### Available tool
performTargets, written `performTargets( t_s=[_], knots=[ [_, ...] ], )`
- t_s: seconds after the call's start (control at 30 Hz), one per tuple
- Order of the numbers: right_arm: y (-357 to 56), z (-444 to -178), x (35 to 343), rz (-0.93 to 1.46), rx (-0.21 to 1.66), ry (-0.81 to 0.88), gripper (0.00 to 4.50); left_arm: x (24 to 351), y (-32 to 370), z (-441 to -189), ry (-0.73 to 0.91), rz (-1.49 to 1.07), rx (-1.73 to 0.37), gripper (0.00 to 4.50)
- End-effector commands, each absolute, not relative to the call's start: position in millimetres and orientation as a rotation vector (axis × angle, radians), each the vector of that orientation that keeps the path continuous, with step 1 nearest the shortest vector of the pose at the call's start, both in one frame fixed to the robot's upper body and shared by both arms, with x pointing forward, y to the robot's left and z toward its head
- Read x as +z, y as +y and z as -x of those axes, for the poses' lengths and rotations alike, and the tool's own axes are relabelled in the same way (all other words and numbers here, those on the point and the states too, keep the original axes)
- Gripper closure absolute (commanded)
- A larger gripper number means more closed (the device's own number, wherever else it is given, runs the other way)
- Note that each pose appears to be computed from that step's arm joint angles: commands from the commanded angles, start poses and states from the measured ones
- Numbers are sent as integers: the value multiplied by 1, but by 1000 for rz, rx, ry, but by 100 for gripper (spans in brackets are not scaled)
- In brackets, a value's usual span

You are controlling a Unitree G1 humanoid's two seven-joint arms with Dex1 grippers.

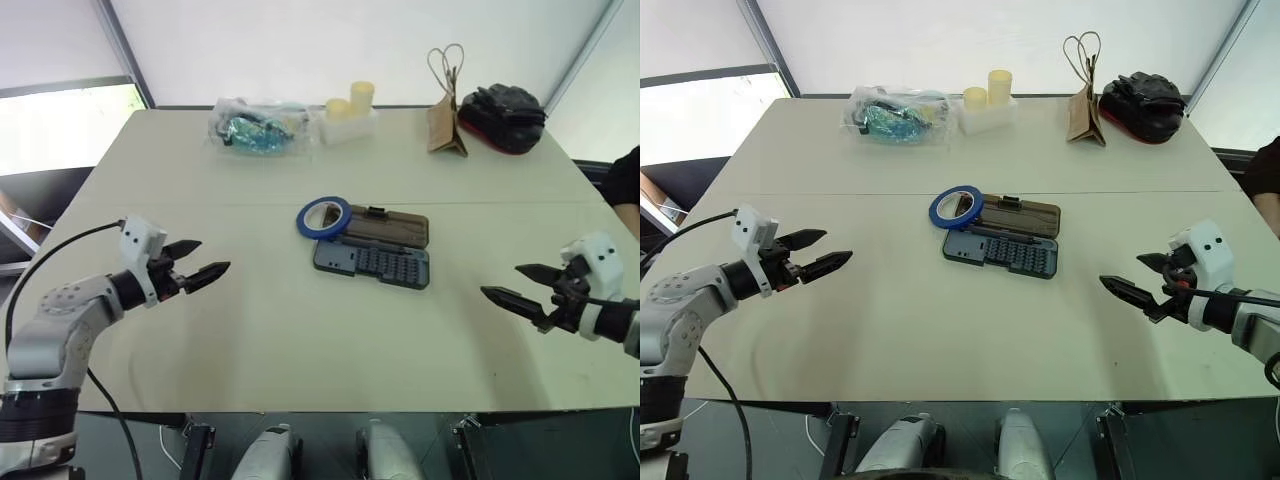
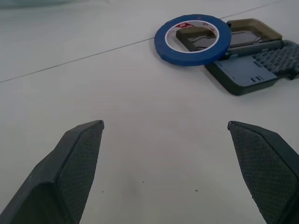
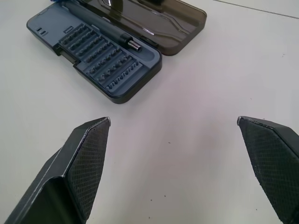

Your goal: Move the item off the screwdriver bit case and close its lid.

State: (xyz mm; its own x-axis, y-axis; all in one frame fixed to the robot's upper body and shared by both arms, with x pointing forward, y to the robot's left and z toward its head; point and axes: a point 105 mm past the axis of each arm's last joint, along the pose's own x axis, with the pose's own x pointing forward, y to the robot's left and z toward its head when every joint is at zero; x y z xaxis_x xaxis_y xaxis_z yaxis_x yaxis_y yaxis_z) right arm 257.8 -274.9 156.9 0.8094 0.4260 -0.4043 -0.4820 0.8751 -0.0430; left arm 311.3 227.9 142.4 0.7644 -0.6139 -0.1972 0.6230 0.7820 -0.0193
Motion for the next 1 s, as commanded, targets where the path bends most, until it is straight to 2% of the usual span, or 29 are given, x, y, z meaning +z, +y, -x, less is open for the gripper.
performTargets(
  t_s=[0.03,0.8,1.0],
  knots=[
    [-265,-259,165,171,509,352,0,153,225,-311,159,-53,-683,6],
    [-256,-263,163,152,495,334,0,153,223,-314,156,-52,-690,6],
    [-258,-270,166,162,471,308,0,162,211,-323,119,-37,-716,6]
  ],
)
